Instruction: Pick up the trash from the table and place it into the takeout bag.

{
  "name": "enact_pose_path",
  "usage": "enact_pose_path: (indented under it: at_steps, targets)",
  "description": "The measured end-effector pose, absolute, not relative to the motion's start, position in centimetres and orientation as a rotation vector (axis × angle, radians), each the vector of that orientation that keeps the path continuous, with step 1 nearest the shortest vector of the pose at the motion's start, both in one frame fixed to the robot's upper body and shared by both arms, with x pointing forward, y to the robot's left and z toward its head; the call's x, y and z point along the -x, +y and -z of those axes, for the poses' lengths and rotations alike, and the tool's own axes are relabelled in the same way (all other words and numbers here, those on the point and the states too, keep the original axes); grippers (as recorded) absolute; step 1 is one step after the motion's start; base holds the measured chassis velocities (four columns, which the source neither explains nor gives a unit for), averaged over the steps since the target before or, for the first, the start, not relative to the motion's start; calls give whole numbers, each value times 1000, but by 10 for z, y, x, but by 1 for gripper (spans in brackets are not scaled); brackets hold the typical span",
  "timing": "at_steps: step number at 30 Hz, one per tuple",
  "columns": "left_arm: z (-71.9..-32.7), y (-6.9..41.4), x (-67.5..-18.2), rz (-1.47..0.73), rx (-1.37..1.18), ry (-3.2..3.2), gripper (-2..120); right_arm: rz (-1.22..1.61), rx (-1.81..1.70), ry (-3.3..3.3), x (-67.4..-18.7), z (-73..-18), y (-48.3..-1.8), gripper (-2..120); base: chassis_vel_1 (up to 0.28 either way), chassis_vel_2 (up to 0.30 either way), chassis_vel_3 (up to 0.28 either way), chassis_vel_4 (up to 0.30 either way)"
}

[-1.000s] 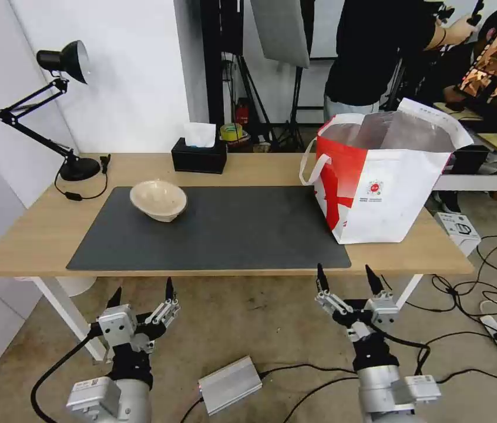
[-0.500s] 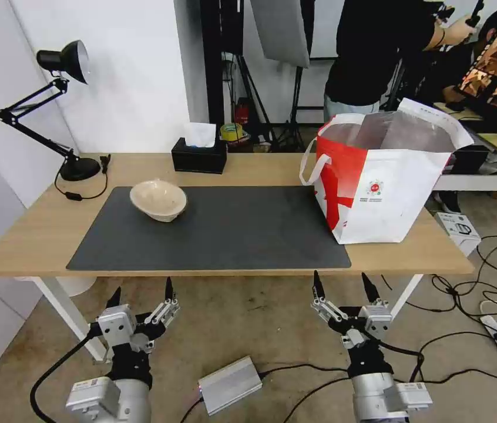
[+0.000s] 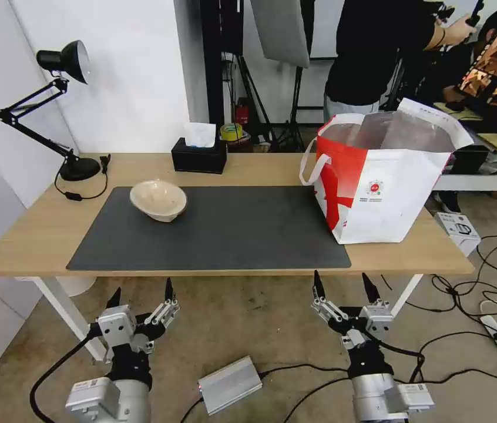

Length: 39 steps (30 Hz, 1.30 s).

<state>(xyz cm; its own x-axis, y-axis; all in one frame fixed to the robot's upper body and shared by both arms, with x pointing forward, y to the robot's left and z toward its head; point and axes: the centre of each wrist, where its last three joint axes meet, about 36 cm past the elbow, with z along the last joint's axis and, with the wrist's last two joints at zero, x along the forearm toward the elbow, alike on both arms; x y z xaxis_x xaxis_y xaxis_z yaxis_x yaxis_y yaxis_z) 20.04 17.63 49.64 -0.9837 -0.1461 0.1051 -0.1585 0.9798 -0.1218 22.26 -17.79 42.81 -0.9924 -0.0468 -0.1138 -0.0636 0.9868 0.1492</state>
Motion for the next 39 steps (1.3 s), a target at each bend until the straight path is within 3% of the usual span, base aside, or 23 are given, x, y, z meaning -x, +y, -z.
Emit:
enact_pose_path:
  at_steps: [11, 25, 39]
  targets:
    - [-498, 181, -204, -259, -225, -3030, 100, -232, 84, 3020, -223, -428, -178, 100, 0, 0, 0, 0]
    - [-506, 192, -223, -677, -169, -2989, 100, -234, 84, 3020, -223, -429, -178, 100, 0, 0, 0, 0]
    - [-532, 210, -258, -1310, -109, -2738, 100, -234, 85, 3020, -223, -429, -178, 100, 0, 0, 0, 0]
